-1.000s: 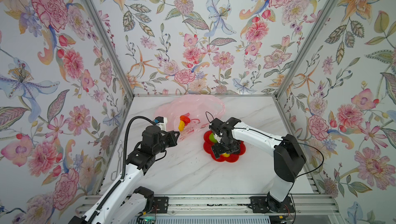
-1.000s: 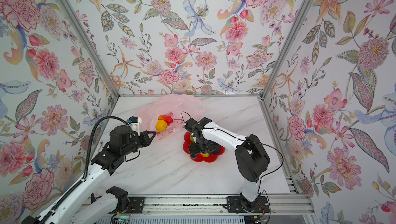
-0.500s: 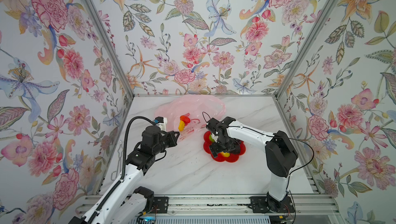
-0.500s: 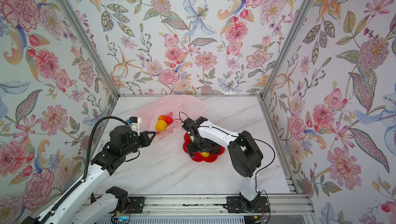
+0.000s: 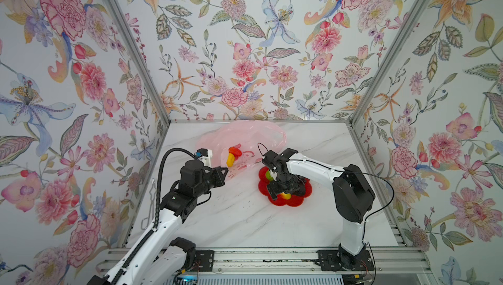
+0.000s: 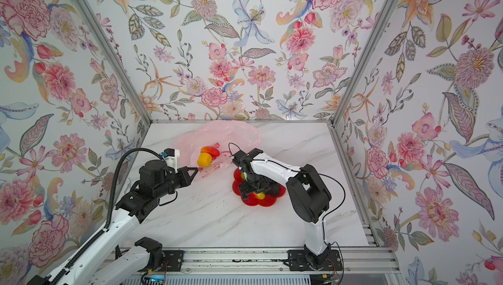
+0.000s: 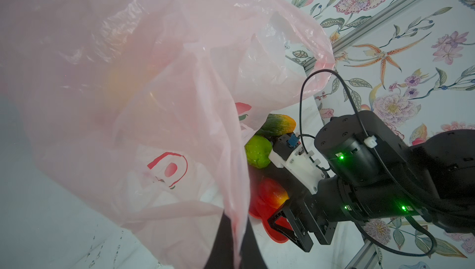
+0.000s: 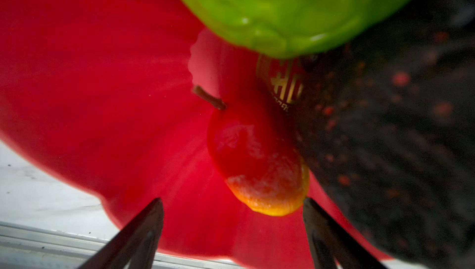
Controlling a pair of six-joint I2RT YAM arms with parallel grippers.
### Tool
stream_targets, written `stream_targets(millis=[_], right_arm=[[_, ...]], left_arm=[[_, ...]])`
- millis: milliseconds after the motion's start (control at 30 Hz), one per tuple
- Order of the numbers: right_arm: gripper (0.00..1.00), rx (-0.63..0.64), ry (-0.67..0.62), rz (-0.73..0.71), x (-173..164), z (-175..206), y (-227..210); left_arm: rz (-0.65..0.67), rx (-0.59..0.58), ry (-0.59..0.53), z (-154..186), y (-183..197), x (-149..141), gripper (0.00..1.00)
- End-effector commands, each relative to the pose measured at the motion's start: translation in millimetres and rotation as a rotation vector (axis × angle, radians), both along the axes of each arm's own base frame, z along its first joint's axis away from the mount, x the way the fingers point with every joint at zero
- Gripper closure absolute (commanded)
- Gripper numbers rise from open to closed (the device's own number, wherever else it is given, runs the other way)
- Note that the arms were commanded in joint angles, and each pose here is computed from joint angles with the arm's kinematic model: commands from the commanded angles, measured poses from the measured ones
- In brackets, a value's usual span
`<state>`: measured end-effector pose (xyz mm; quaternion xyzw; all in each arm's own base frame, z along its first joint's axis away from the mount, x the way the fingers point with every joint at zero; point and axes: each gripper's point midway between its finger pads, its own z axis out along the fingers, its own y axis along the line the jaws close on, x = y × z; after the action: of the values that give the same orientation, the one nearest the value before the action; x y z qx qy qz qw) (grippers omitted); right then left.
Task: Place the fruits into the plastic bag
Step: Pick up the fruit from the plate.
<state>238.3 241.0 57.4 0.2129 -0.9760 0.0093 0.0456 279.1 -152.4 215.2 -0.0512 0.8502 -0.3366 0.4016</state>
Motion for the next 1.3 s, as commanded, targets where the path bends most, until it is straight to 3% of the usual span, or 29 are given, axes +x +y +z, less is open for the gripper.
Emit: stream_targets(millis=[0,567,1267], right_arm=[[0.14,-0.025,0.005,0.014,3,-9,-3],[0.17,0.018,0.034,-0.007,4,-24,6],[0.56,0.039,0.031,-0.041,2,-32,2]], left_arm=[[-0.01,0.008,0.01,-5,-1,-2,1.0],[0.008,-0.005,0.016,-6,2,-5,1.0],[0.029,-0.027,0.021,-7,6,-10,1.0]])
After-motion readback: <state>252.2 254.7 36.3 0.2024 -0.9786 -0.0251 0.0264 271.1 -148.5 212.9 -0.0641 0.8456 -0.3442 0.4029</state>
